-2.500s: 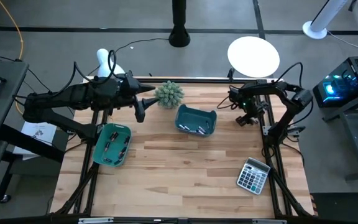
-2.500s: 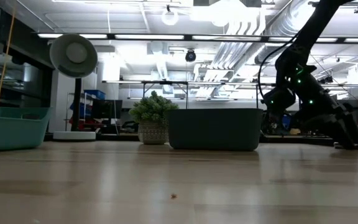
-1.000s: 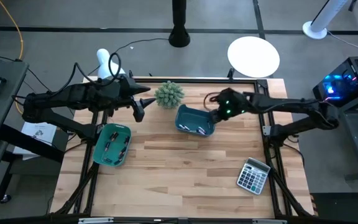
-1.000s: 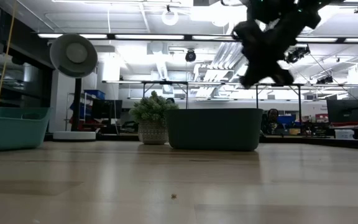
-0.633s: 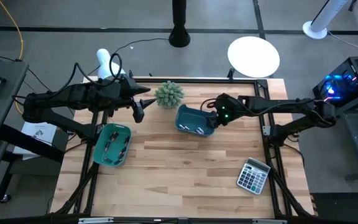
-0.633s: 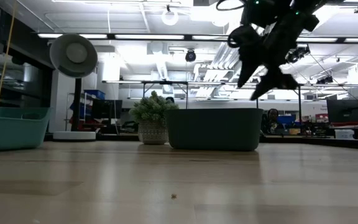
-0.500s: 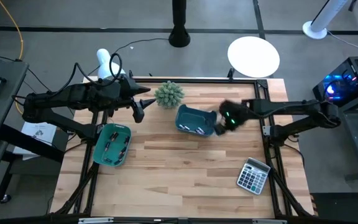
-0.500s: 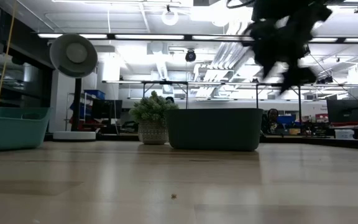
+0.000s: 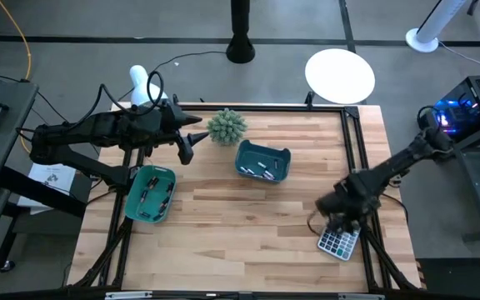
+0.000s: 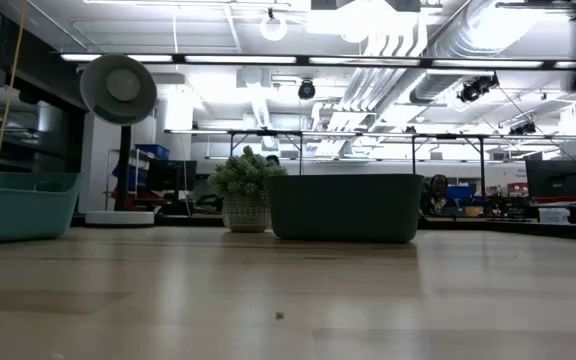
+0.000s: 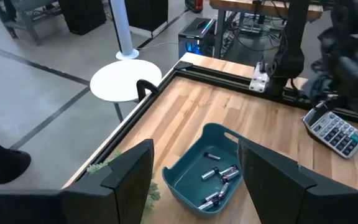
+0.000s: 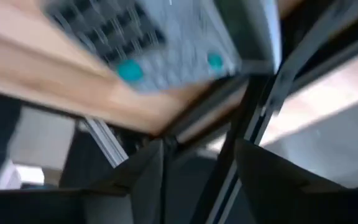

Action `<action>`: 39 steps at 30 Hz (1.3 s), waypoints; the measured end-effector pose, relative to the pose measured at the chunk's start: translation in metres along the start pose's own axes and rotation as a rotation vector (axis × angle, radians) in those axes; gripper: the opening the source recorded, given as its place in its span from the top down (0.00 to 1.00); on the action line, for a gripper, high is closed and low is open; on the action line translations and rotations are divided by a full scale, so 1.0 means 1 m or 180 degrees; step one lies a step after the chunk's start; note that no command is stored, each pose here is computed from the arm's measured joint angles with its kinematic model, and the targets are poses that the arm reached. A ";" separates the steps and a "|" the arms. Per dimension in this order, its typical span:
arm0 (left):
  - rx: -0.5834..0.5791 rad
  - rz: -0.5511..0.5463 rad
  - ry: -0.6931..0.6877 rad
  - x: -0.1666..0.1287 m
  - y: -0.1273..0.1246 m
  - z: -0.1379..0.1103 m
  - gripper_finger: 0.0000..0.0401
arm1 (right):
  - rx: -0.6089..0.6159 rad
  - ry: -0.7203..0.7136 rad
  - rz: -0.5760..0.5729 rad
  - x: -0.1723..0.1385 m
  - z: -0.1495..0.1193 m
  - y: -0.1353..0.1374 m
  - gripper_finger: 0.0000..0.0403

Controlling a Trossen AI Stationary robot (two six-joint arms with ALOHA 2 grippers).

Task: Sort batteries
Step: Put the silver battery into the blue bin

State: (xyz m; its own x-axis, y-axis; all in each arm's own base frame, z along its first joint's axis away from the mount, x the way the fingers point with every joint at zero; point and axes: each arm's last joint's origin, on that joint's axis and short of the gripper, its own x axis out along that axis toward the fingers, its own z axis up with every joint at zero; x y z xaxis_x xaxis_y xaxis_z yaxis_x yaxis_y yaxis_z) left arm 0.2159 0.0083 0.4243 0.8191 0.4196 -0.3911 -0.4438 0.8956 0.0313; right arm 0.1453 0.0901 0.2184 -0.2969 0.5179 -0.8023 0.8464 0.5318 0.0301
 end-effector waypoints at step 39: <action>-0.0049 0.0031 -0.0107 0.000 0.000 0.003 0.43 | -0.0588 -0.2019 0.1580 -0.006 0.051 0.055 1.00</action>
State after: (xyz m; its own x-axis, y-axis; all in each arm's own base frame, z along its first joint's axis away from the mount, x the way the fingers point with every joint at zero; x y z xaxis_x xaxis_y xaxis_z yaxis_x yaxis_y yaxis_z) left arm 0.2171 0.0089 0.4274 0.8263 0.4333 -0.3598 -0.4573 0.8891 0.0206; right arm 0.2164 0.0826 0.1948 0.4454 0.2742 -0.8523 0.7105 0.4710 0.5228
